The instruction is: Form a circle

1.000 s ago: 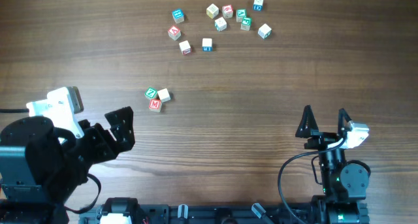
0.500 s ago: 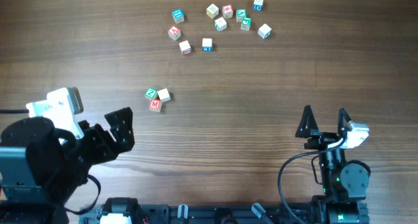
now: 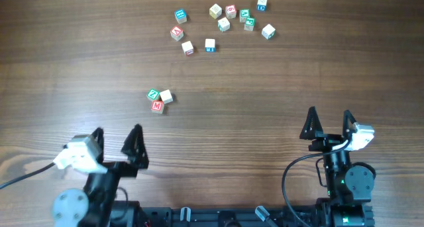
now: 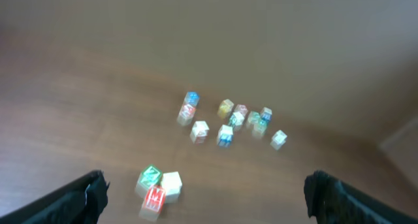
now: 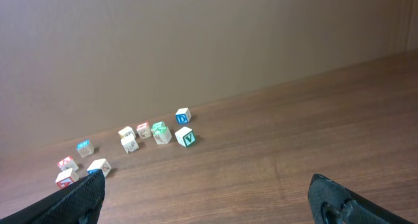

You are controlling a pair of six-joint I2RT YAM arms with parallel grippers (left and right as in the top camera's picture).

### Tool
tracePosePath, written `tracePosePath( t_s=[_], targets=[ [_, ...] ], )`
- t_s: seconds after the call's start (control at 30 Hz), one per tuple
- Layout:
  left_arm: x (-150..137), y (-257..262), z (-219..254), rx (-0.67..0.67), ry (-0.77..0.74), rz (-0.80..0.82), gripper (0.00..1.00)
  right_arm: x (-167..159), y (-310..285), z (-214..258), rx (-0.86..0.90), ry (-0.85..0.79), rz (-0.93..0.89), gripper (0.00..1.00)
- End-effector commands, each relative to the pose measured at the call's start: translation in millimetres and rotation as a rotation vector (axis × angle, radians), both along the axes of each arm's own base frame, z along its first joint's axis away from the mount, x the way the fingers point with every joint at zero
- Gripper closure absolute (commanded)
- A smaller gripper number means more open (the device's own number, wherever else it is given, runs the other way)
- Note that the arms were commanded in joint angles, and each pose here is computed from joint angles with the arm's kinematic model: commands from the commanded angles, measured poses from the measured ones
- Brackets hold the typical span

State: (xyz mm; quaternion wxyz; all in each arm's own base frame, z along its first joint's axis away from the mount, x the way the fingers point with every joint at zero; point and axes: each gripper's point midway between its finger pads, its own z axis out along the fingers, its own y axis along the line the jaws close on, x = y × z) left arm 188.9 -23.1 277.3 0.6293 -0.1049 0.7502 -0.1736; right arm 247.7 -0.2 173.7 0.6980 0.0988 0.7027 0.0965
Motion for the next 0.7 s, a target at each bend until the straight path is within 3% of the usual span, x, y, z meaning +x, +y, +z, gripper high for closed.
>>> tracePosePath(
  t_s=[0.0, 0.07, 0.23, 0.37, 0.67],
  targets=[
    [22.8, -4.0, -25.5, 0.006, -0.102, -0.019, 0.0, -0.2, -3.9, 1.1, 0.014, -0.006, -0.021, 0.0],
    [33.8, -4.6, -39.7, 0.053, -0.17, -0.022, 0.0, -0.2, -3.9, 1.0, 0.014, -0.005, -0.021, 0.0],
    [47.0, -4.9, -77.1, 0.198, -0.161, -0.033, 0.0, -0.2, -4.0, 1.1, 0.014, -0.006, -0.021, 0.0],
    [51.1, -4.7, -94.4, 0.404, -0.167, -0.051, 0.0, -0.2, -3.9, 1.1, 0.014, -0.006, -0.021, 0.0],
    [55.7, -3.6, -118.8, 0.444, -0.139, -0.055, 0.0, -0.2, -3.9, 1.1, 0.014, -0.006, -0.021, 0.0]
  ],
)
